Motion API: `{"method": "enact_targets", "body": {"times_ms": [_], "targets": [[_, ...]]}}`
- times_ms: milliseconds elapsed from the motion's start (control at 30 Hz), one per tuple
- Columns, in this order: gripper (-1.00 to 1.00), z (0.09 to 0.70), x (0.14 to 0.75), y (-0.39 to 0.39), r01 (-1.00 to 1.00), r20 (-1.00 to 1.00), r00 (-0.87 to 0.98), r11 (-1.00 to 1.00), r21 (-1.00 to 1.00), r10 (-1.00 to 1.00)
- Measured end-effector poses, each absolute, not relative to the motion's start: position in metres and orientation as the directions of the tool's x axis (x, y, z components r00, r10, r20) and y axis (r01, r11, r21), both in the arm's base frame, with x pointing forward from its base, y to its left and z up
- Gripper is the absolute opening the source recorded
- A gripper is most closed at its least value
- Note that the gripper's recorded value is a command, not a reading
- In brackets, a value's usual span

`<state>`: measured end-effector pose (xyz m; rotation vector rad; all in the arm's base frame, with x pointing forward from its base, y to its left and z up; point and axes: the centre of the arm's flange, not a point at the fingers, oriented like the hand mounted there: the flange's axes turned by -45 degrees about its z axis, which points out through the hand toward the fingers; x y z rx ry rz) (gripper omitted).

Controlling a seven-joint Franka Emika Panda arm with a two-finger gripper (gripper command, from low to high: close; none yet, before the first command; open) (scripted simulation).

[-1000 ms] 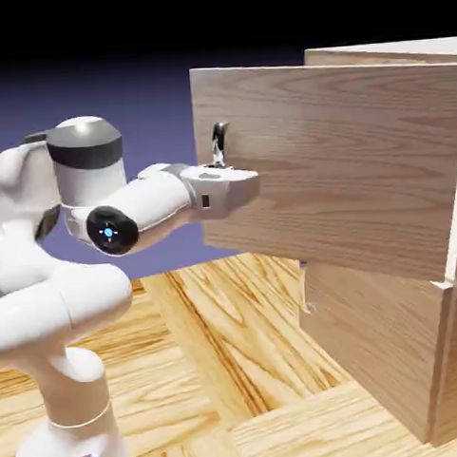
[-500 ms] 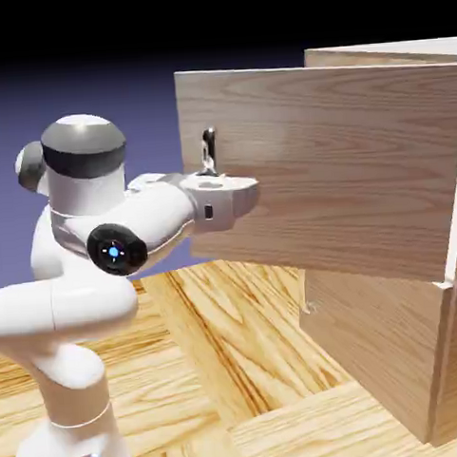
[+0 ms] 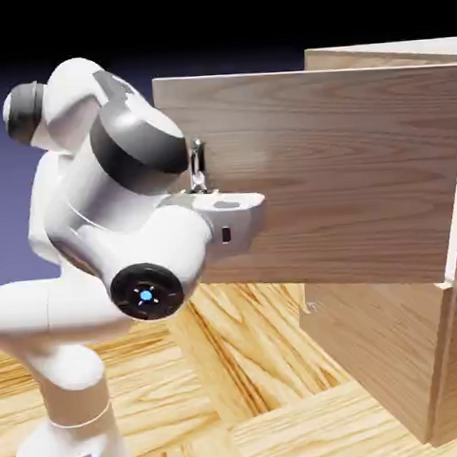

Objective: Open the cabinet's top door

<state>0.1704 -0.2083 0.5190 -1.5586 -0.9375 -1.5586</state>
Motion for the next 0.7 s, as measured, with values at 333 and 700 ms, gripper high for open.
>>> {"method": "enact_targets", "body": {"times_ms": [333, 700], "targets": [[-1.00, 0.519, 0.169, -0.287, 0.957, 1.000, 0.000, -0.289, 0.000, 0.000], [-1.00, 0.519, 0.187, -0.377, 0.998, 1.000, 0.000, -0.064, 0.000, 0.000]]}}
